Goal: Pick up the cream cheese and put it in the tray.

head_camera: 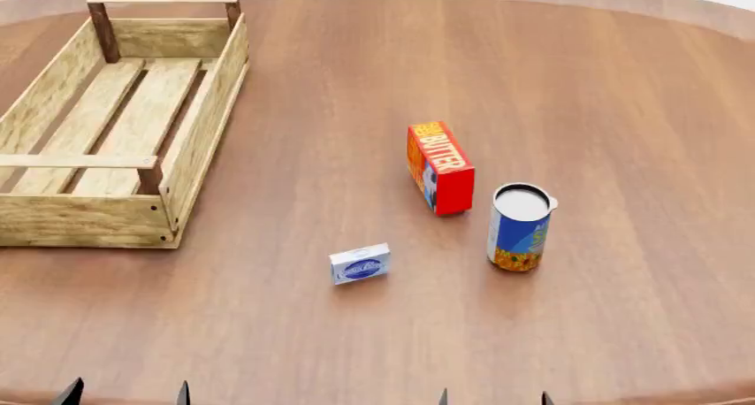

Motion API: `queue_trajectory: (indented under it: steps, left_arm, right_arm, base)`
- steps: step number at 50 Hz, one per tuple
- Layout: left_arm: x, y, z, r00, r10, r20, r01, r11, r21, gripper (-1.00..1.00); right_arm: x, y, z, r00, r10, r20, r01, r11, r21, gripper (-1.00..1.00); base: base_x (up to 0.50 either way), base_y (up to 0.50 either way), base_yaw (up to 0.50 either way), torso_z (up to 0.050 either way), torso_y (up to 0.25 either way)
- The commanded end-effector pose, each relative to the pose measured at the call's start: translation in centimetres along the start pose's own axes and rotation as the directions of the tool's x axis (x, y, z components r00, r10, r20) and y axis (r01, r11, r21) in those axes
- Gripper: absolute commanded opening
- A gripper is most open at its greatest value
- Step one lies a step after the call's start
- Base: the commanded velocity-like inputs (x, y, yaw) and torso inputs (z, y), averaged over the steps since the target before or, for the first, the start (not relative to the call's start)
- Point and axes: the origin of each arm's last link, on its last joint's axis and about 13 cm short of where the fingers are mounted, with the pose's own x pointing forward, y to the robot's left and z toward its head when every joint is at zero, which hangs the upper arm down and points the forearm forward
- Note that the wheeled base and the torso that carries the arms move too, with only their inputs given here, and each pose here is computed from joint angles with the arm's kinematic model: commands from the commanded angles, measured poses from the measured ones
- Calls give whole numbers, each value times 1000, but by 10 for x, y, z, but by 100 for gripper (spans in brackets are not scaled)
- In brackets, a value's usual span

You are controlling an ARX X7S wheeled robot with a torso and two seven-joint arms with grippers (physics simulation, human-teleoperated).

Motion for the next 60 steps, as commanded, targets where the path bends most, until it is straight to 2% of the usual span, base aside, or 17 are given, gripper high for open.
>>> queue_trajectory:
  steps: [1,19,22,24,26,28,30,31,38,43,47,50,52,53,54,60]
  left_arm:
    - [0,0,0,1000,0,0,0,1000,0,100]
    - [-1,-1,12,999,6,49,-7,1000,14,100]
    - [-2,0,17,997,9,73,-10,1000,15,100]
    - [-3,0,24,992,13,122,-18,999,38,100]
    - [-6,1,33,981,15,193,-23,999,40,100]
    - [-7,2,37,971,17,239,-28,999,42,100]
    - [-12,3,39,957,6,289,-19,999,43,100]
    - [-14,2,40,952,-28,304,12,999,53,100]
    - [-15,5,41,949,0,316,-9,1000,28,100]
    - [-19,7,44,936,10,352,-14,1000,9,100]
    - [-22,7,44,923,4,384,-9,1000,14,100]
    - [-27,8,46,903,2,430,-7,1000,12,100]
    - [-27,8,46,905,-2,426,-6,1000,17,100]
    - [-26,8,46,905,0,425,-10,1000,20,100]
    - [-28,8,49,896,-9,444,13,1000,-7,100]
    - [-33,10,54,877,-17,481,17,1000,5,100]
  right_arm:
    - [0,0,0,1000,0,0,0,1000,0,100]
    - [-4,3,7,999,17,32,-17,1000,-7,100]
    - [-5,3,13,998,15,55,-15,1000,-5,100]
    - [-7,2,21,996,10,87,-9,1000,-7,100]
    - [-9,3,27,988,-6,153,10,999,-30,100]
    - [-12,3,31,981,10,194,-12,1000,10,100]
    - [-14,1,36,968,-12,250,9,1000,10,100]
    - [-14,1,38,966,-12,257,5,1000,28,100]
    - [-21,0,49,939,-20,343,-2,998,63,100]
    - [-23,-2,53,933,-30,358,5,998,70,100]
    - [-25,-4,54,911,-49,410,10,995,97,100]
    - [-30,-4,58,878,-62,475,15,995,103,100]
    - [-31,-5,59,876,-77,476,32,994,103,100]
    - [-32,-4,61,877,-66,476,7,992,125,100]
    - [-34,-6,62,865,-80,496,21,992,123,100]
    - [-38,-6,66,856,-83,510,11,990,142,100]
  base:
    - [0,0,0,0,0]
    - [0,0,0,0,0]
    - [0,0,0,0,0]
    - [0,0,0,0,0]
    - [0,0,0,0,0]
    - [0,0,0,0,0]
    - [0,0,0,0,0]
    - [0,0,0,0,0]
    - [0,0,0,0,0]
    - [0,0,0,0,0]
    - [0,0,0,0,0]
    - [0,0,0,0,0]
    - [0,0,0,0,0]
    - [0,0,0,0,0]
    - [0,0,0,0,0]
    - [0,0,0,0,0]
